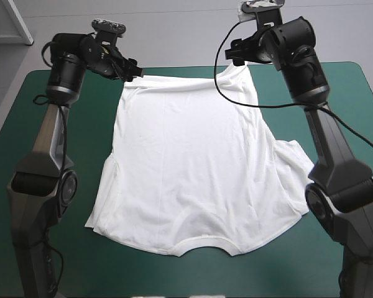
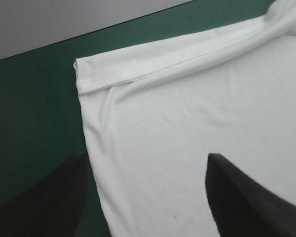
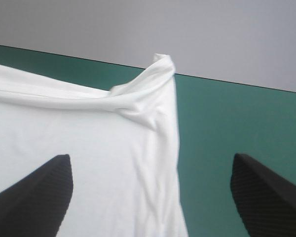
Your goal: Fold the cloth
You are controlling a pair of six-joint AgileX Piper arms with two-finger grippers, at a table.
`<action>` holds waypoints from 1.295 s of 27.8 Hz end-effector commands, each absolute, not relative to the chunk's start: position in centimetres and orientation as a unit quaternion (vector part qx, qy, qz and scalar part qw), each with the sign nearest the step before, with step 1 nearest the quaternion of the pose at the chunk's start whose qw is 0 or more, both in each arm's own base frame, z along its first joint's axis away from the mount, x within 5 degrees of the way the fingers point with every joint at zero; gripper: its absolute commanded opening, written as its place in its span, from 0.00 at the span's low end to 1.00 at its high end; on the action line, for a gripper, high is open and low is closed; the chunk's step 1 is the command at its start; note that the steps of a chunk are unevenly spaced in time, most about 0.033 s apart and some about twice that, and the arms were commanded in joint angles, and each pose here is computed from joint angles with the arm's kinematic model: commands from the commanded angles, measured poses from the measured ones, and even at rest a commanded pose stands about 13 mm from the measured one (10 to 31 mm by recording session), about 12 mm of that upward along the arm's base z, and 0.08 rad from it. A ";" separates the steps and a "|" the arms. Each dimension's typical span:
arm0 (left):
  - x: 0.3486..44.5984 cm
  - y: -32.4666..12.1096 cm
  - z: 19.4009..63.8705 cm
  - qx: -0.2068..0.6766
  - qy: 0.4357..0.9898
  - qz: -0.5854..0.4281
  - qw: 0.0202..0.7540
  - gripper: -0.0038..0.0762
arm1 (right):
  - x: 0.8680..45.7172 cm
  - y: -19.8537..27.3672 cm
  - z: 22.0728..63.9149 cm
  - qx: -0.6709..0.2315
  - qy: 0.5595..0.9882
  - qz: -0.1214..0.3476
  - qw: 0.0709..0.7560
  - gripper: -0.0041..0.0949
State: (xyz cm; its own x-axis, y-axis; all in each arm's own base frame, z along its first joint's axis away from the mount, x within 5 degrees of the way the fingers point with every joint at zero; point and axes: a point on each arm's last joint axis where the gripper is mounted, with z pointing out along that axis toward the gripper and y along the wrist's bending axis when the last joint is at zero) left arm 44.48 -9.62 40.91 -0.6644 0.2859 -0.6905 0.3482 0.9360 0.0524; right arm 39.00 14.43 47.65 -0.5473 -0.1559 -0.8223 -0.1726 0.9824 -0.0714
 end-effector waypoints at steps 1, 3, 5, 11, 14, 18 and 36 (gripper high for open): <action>38.5 -9.0 45.7 0.176 0.906 -0.061 0.380 0.66 | 32.7 13.5 52.6 -0.127 0.856 0.056 0.498 0.80; 34.6 -8.3 45.8 0.217 0.907 -0.049 0.357 0.66 | 30.2 13.6 51.6 -0.166 0.869 0.061 0.462 0.78; 30.5 -7.9 44.4 0.306 0.895 -0.037 0.322 0.66 | 28.2 12.8 49.6 -0.184 0.888 0.056 0.418 0.76; 23.0 -7.3 39.4 0.353 0.901 -0.065 0.244 0.66 | 24.9 11.1 44.4 -0.187 0.924 0.031 0.331 0.75; 20.4 -7.2 36.6 0.367 0.905 -0.066 0.203 0.65 | 23.6 10.7 42.1 -0.184 0.937 0.034 0.294 0.74; 18.8 -6.8 32.8 0.325 0.935 -0.047 0.135 0.60 | 22.2 10.5 39.6 -0.181 0.950 0.053 0.249 0.74; 23.6 -6.8 26.4 0.188 0.974 0.018 0.128 0.60 | 16.3 8.6 33.4 -0.143 0.972 0.091 0.165 0.66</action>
